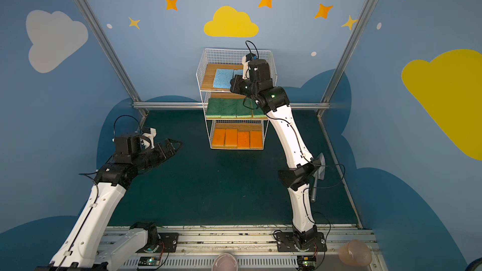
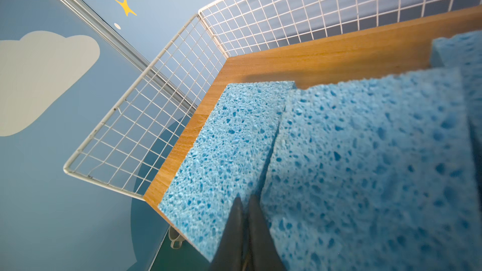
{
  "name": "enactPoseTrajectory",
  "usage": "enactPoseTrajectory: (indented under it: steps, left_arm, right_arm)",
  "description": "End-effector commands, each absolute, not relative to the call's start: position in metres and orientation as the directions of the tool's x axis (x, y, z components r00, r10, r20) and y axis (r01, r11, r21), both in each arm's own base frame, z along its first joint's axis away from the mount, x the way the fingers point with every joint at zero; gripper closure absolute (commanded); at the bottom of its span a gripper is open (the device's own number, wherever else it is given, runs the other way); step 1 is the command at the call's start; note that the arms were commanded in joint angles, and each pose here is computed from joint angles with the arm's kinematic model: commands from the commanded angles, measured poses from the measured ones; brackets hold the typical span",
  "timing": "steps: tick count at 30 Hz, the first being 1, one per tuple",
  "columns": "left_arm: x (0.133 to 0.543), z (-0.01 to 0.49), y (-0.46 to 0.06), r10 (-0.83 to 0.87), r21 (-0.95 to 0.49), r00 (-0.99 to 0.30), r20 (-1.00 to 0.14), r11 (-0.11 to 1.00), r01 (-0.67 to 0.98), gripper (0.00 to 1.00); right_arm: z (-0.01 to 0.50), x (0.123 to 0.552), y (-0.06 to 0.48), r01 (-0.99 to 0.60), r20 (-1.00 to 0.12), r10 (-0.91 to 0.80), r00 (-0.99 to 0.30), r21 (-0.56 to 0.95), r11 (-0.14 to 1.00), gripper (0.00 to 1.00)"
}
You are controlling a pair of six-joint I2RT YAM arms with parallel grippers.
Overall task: Arrange cleaning sponges on a shelf
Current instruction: Move the cleaning sponge to the shelf, then reset both arms
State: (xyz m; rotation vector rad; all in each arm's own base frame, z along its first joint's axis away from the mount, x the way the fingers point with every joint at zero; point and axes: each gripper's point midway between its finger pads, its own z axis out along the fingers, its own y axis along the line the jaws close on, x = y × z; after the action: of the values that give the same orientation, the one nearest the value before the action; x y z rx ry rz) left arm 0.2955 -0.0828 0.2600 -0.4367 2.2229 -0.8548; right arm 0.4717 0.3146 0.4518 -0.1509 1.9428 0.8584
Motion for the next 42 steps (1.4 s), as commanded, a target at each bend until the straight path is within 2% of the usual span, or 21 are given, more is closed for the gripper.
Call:
enactPoseTrajectory:
  steps: [1,4,8,13,18,20,21,22,23,25,27,29,32,34,35,36,38,40,42]
  left_arm:
    - [0.296,0.261,-0.083,-0.507,-0.679,-0.692,-0.515,0.733,-0.032,0.01]
    - [0.296,0.262,-0.083,-0.506,-0.678,-0.69,-0.517,0.734,-0.03,0.01]
    - [0.297,0.262,-0.082,-0.504,-0.675,-0.69,-0.52,0.737,-0.029,0.01]
    - [0.299,0.27,-0.079,-0.473,-0.64,-0.673,-0.568,0.768,0.001,0.01]
    - [0.3,0.279,-0.073,-0.463,-0.609,-0.647,-0.606,0.793,0.004,0.01]
    - [0.3,0.281,-0.072,-0.465,-0.606,-0.643,-0.609,0.796,-0.002,0.01]
    - [0.3,0.281,-0.071,-0.466,-0.606,-0.644,-0.606,0.796,-0.006,0.01]
    - [0.3,0.281,-0.071,-0.467,-0.607,-0.645,-0.605,0.795,-0.007,0.01]
    - [0.299,0.279,-0.071,-0.469,-0.605,-0.646,-0.602,0.796,-0.013,0.01]
    - [0.298,0.279,-0.067,-0.466,-0.59,-0.641,-0.61,0.807,-0.025,0.01]
    - [0.298,0.281,-0.061,-0.462,-0.569,-0.629,-0.625,0.822,-0.039,0.01]
    - [0.299,0.282,-0.053,-0.459,-0.54,-0.602,-0.653,0.84,-0.055,0.01]
    - [0.302,0.282,-0.043,-0.447,-0.501,-0.572,-0.688,0.863,-0.071,0.0]
    - [0.307,0.276,-0.039,-0.417,-0.463,-0.559,-0.716,0.884,-0.067,0.01]
    - [0.309,0.272,-0.036,-0.41,-0.448,-0.554,-0.724,0.891,-0.073,0.01]
    - [0.312,0.267,-0.034,-0.402,-0.434,-0.547,-0.734,0.898,-0.078,0.01]
    - [0.319,0.254,-0.031,-0.401,-0.428,-0.523,-0.752,0.901,-0.075,0.01]
    - [0.327,0.241,-0.032,-0.401,-0.434,-0.485,-0.777,0.9,-0.049,0.01]
    - [0.333,0.226,-0.035,-0.375,-0.42,-0.448,-0.812,0.907,0.002,0.01]
  right_arm:
    - [0.447,0.477,0.308,-0.427,-0.835,0.223,-0.503,0.465,0.776,0.9]
    - [0.461,0.474,0.301,-0.431,-0.852,0.232,-0.469,0.45,0.782,0.87]
    - [0.489,0.463,0.296,-0.47,-0.875,0.253,-0.413,0.442,0.764,0.74]
    - [0.535,0.436,0.298,-0.589,-0.905,0.275,-0.325,0.421,0.69,0.57]
    - [0.575,0.4,0.292,-0.683,-0.917,0.305,-0.258,0.397,0.613,0.49]
    - [0.583,0.387,0.285,-0.695,-0.917,0.312,-0.249,0.394,0.602,0.54]
    - [0.584,0.381,0.282,-0.695,-0.916,0.311,-0.253,0.396,0.6,0.62]
    - [0.581,0.375,0.278,-0.691,-0.913,0.309,-0.264,0.403,0.6,0.77]
    - [0.579,0.369,0.275,-0.692,-0.913,0.305,-0.272,0.406,0.597,0.86]
    - [0.568,0.356,0.267,-0.69,-0.912,0.295,-0.286,0.409,0.597,0.98]
    - [0.556,0.342,0.251,-0.681,-0.92,0.291,-0.262,0.39,0.619,0.99]
    - [0.541,0.327,0.231,-0.672,-0.94,0.284,-0.192,0.336,0.66,0.95]
    - [0.504,0.318,0.191,-0.572,-0.957,0.274,-0.1,0.28,0.771,0.94]
    - [0.467,0.314,0.17,-0.495,-0.976,0.202,-0.083,0.216,0.842,0.94]
    - [0.448,0.315,0.161,-0.454,-0.983,0.162,-0.088,0.184,0.872,0.9]
    - [0.422,0.318,0.151,-0.399,-0.987,0.121,-0.11,0.155,0.904,0.8]
    - [0.37,0.325,0.127,-0.273,-0.986,0.061,-0.158,0.103,0.957,0.51]
    - [0.32,0.332,0.11,-0.188,-0.981,-0.003,-0.194,0.034,0.982,0.31]
    - [0.27,0.34,0.096,-0.12,-0.973,-0.075,-0.218,-0.049,0.992,0.23]
